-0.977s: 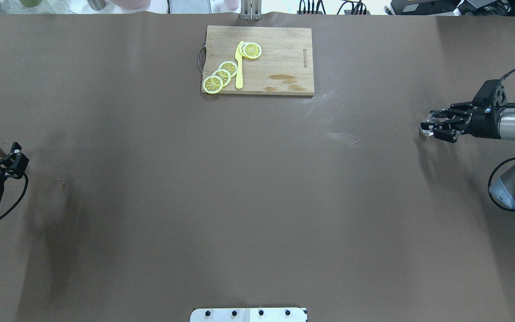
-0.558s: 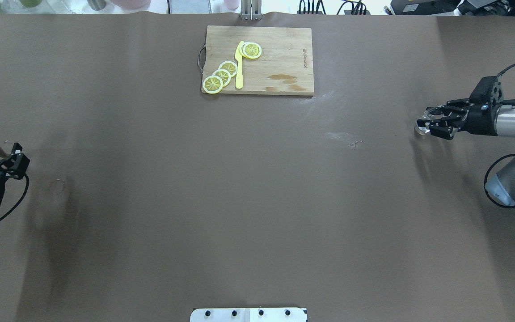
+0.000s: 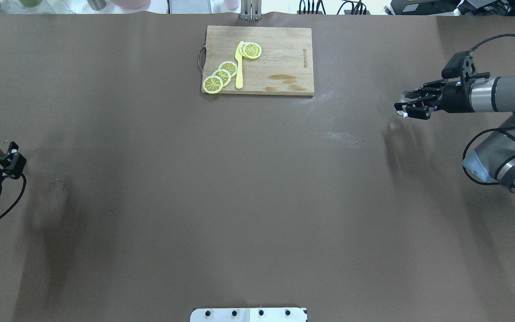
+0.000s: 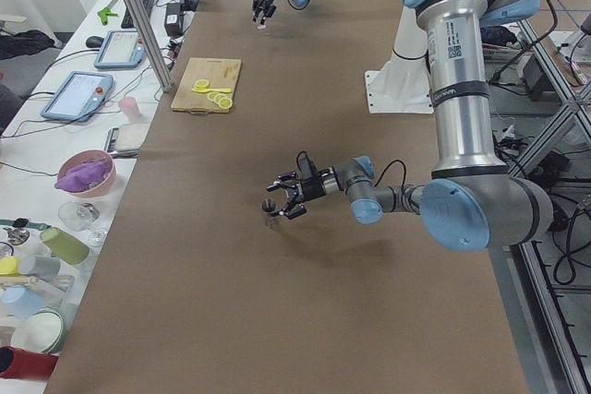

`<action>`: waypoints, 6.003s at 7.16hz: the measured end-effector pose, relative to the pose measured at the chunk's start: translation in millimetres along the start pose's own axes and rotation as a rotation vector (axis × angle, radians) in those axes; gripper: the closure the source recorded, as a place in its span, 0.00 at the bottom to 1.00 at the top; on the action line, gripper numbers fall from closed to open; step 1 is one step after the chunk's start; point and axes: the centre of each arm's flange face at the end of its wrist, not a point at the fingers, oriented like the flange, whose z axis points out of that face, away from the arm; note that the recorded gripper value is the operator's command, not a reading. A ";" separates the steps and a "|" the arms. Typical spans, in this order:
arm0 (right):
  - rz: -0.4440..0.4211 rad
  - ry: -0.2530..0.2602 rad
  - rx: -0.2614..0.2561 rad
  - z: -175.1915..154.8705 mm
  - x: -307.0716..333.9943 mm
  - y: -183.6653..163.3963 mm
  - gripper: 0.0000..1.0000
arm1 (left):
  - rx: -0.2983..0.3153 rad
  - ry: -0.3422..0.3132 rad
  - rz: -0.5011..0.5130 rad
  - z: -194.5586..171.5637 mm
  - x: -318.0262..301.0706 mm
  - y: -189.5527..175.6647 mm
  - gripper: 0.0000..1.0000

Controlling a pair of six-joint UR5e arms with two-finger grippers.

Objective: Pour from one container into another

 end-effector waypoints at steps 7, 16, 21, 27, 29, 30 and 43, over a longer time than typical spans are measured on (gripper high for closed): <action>-0.037 -0.013 -0.019 33.9 -37.3 -115.9 1.00 | -0.010 0.015 -0.009 7.2 -11.4 25.1 0.07; -0.060 -0.102 -0.052 36.1 -103.4 -133.7 1.00 | -0.015 0.032 -0.031 10.9 -19.1 36.1 0.45; -0.146 -0.081 -0.070 15.7 -109.6 -163.7 1.00 | -0.018 0.026 -0.037 12.9 -24.5 41.3 0.50; -0.257 -0.153 -0.118 13.2 -150.9 -154.4 1.00 | -0.021 0.029 -0.038 11.4 -22.0 42.6 1.00; -0.290 -0.135 -0.116 16.9 -153.1 -150.4 1.00 | -0.016 0.035 -0.046 9.7 -17.6 38.3 1.00; -0.305 -0.119 -0.113 16.7 -152.6 -150.7 1.00 | -0.011 0.038 -0.051 8.7 -15.3 35.8 1.00; -0.286 -0.082 -0.149 18.3 -204.4 -168.8 1.00 | 0.102 0.199 0.274 -19.4 164.6 -99.3 1.00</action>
